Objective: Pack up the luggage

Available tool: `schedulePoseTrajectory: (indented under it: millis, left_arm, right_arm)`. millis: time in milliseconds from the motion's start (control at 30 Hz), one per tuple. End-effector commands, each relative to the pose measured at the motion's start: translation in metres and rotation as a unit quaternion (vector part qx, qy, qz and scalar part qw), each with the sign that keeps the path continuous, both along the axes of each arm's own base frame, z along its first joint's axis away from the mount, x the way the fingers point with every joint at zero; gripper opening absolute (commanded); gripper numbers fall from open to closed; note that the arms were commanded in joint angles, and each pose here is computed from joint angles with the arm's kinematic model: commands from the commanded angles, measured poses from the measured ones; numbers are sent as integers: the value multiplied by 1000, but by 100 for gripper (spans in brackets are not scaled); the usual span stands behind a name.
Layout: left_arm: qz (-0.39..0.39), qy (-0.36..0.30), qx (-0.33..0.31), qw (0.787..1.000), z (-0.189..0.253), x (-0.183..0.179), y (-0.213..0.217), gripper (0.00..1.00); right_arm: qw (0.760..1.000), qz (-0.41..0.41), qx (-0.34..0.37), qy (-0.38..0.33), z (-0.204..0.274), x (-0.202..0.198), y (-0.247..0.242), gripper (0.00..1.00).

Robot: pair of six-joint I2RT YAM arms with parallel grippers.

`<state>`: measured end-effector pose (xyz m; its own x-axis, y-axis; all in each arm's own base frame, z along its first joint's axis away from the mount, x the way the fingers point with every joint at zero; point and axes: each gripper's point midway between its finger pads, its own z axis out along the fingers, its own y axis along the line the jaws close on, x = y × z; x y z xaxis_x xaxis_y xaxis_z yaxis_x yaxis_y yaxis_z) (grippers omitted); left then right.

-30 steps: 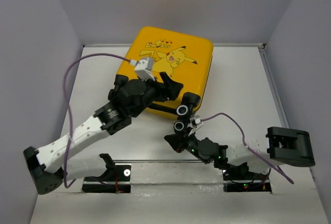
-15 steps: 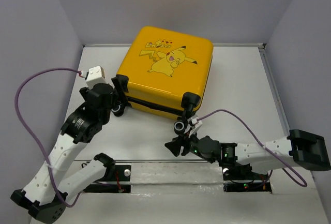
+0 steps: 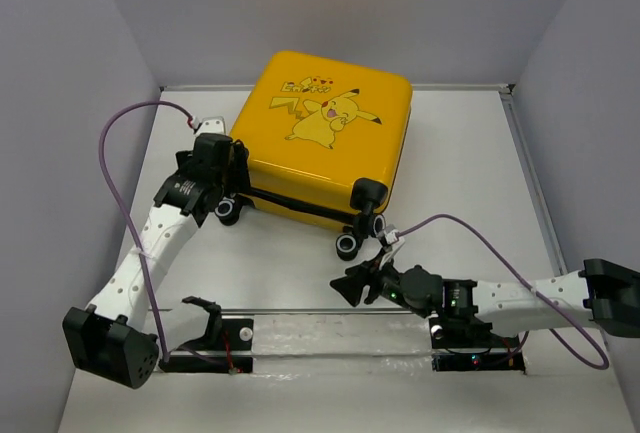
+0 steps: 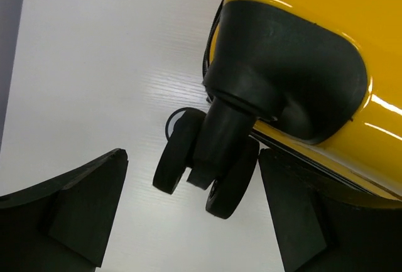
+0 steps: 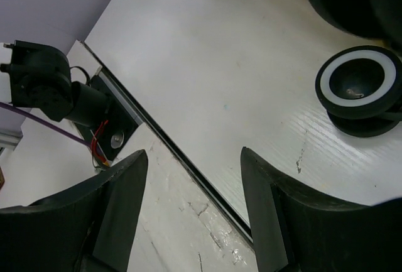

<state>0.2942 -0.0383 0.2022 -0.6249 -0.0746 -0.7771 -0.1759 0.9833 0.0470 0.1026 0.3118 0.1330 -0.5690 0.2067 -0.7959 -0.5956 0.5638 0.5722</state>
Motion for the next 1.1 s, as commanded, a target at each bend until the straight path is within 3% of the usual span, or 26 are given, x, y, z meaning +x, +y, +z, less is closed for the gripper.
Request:
schedulePoseTrajectory:
  millis: [0, 533, 867, 1067]
  left_arm:
    - [-52, -11, -25, 998, -1, 17, -21, 94]
    - [-84, 7, -71, 994, -23, 13, -40, 68]
    - [-72, 7, -120, 990, -26, 8, -37, 87]
    - [-99, 17, -171, 980, -23, 5, -41, 87]
  right_arm:
    - [1000, -6, -8, -11, -2, 3, -3, 67]
    - [998, -53, -25, -4, -12, 14, -20, 69]
    - [997, -62, -44, -4, -14, 16, -27, 70]
    - [997, -52, -53, 1, -17, 14, -21, 70]
